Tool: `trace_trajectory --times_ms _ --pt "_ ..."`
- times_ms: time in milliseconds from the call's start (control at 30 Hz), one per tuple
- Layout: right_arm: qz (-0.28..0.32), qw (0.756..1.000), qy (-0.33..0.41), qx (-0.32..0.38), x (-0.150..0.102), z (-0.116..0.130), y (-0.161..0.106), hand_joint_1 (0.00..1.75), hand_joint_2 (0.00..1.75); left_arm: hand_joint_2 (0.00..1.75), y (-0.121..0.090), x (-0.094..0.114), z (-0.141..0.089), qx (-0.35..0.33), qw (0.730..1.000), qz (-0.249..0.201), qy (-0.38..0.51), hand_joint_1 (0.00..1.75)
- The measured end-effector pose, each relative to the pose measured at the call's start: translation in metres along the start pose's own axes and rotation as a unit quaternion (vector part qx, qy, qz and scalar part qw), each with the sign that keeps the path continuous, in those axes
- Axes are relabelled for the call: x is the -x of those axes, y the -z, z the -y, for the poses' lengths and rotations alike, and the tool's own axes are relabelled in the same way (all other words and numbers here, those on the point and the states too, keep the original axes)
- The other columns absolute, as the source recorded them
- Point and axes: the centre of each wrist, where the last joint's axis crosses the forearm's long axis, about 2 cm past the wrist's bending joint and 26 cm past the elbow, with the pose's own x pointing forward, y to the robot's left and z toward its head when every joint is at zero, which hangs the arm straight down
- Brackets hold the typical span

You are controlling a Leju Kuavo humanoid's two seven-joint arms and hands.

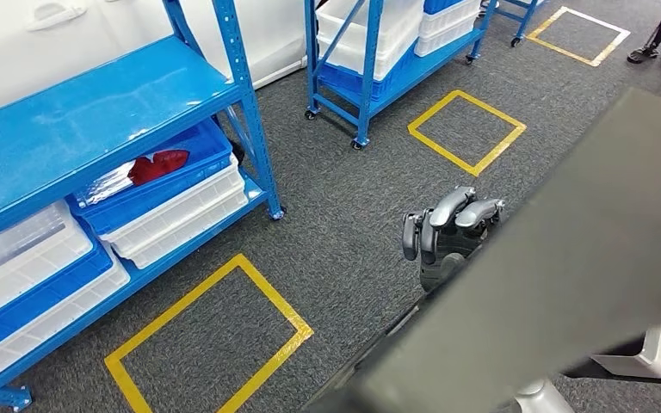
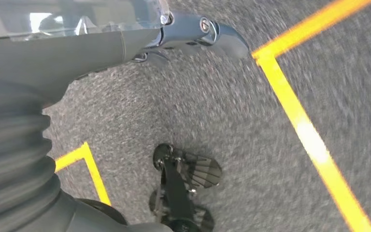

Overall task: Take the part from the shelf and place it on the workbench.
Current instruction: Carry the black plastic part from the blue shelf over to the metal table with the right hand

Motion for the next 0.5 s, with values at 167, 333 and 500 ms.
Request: trace_trajectory --times_ms 167,333,500 --pt "0.002 1.000 0.020 0.009 0.001 -0.005 -0.006 1.75 1.75 1.75 -0.002 0.005 -0.001 -0.010 1.000 -0.012 0.003 0.00" --pt "0.004 0.999 0.037 0.019 0.000 -0.009 -0.017 1.75 1.75 1.75 -0.003 0.007 -0.001 -0.017 1.000 -0.011 0.003 0.00" --pt "0.001 0.999 0.042 0.034 -0.002 -0.008 -0.024 1.75 1.75 1.75 -0.003 0.007 -0.001 -0.011 1.000 -0.008 0.002 0.00"
